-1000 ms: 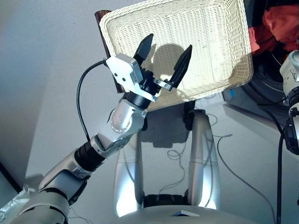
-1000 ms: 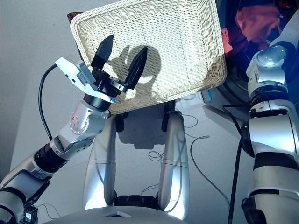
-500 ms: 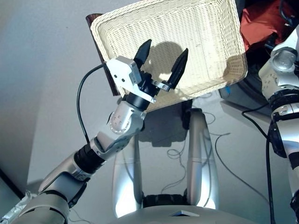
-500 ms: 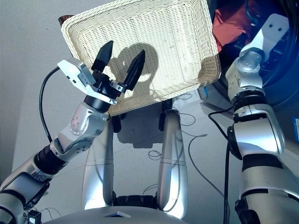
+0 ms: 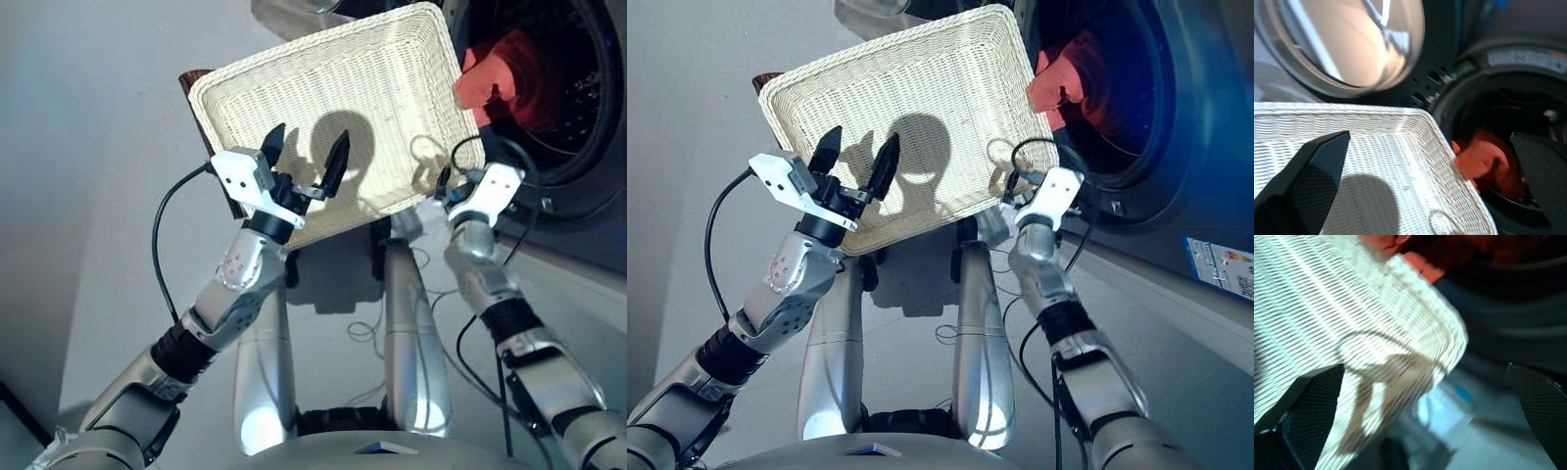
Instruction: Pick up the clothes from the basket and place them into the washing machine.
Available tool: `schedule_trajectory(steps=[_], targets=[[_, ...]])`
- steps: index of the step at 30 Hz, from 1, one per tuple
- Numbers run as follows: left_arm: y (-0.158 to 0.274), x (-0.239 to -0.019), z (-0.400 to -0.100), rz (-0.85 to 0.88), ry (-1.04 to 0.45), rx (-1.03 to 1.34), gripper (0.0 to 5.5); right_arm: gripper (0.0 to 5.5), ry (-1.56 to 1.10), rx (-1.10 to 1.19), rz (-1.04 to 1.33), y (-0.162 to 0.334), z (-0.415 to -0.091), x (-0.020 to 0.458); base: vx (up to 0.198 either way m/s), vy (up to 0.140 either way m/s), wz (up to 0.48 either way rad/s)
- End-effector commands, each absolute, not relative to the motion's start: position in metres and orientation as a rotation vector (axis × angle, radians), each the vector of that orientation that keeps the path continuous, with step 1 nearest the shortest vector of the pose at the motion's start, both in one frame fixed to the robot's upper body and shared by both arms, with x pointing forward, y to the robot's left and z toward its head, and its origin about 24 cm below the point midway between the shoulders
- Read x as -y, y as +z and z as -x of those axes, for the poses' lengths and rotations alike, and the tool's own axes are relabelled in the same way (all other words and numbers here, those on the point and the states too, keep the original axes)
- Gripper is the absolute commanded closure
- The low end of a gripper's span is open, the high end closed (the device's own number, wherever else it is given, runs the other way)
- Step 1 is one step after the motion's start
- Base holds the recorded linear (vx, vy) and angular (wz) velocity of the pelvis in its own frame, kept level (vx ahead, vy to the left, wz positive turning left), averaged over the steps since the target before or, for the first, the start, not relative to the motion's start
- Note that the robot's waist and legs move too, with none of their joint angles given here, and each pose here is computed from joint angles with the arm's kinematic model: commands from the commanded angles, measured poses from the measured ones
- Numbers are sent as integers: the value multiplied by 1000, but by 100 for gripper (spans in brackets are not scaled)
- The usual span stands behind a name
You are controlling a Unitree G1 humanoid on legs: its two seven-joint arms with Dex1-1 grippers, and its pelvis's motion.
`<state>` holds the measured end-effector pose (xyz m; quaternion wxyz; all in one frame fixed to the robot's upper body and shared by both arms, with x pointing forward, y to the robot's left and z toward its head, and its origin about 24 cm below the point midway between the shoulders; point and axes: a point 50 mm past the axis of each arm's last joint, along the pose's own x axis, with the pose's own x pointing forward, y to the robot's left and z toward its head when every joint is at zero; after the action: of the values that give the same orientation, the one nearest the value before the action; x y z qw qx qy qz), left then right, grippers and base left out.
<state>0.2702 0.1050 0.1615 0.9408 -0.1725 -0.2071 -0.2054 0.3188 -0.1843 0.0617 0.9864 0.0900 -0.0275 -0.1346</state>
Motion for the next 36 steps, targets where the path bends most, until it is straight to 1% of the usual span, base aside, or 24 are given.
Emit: schedule_trajectory(steps=[1,2,3,4,6,8,10,13,16,18,22,25,28,30,32,33,36], targets=[[165,-104,-263,368,-466,457,0,0,-232,211,-274,88,-317,185,74,13,1],[160,-106,-264,360,-459,441,0,0,-226,187,-289,80,-312,185,103,6,7],[146,-110,-266,352,-438,394,0,0,-195,149,-304,68,-304,182,85,2,-13],[146,-110,-266,352,-438,393,0,0,-195,148,-304,68,-304,182,85,-1,-38],[128,-118,-268,326,-412,332,0,0,-180,108,-267,56,-297,188,83,6,-68],[103,-127,-272,316,-367,244,0,0,-143,79,-230,46,-290,191,103,4,-56],[75,-135,-274,324,-327,146,0,0,-136,2,-214,26,-285,200,109,-4,-28],[24,-154,-273,319,-212,-29,0,0,-122,-126,-134,-4,-273,210,121,-11,3],[-11,-172,-263,211,-147,-155,0,0,-126,-259,-63,-32,-257,221,123,-10,39],[-33,-182,-252,185,-117,-247,0,0,-128,-370,-38,-54,-239,229,129,-5,16],[-61,-195,-229,144,-75,-367,0,0,-143,-565,-30,-88,-200,244,117,-18,14],[-88,-203,-203,120,-27,-511,0,0,-176,-701,-33,-110,-167,252,124,-20,98],[-114,-210,-176,86,24,-672,0,0,-189,-781,-55,-122,-148,254,130,-14,82],[-123,-213,-164,52,28,-732,0,0,-195,-816,-67,-127,-138,254,117,-8,127],[-137,-219,-142,26,59,-847,0,0,-194,-860,-79,-133,-127,251,110,-8,115],[-140,-221,-137,18,68,-875,0,0,-204,-874,-93,-135,-123,250,107,-14,63],[-151,-224,-114,-15,98,-985,0,0,-246,-916,-137,-142,-109,249,92,-21,57]])
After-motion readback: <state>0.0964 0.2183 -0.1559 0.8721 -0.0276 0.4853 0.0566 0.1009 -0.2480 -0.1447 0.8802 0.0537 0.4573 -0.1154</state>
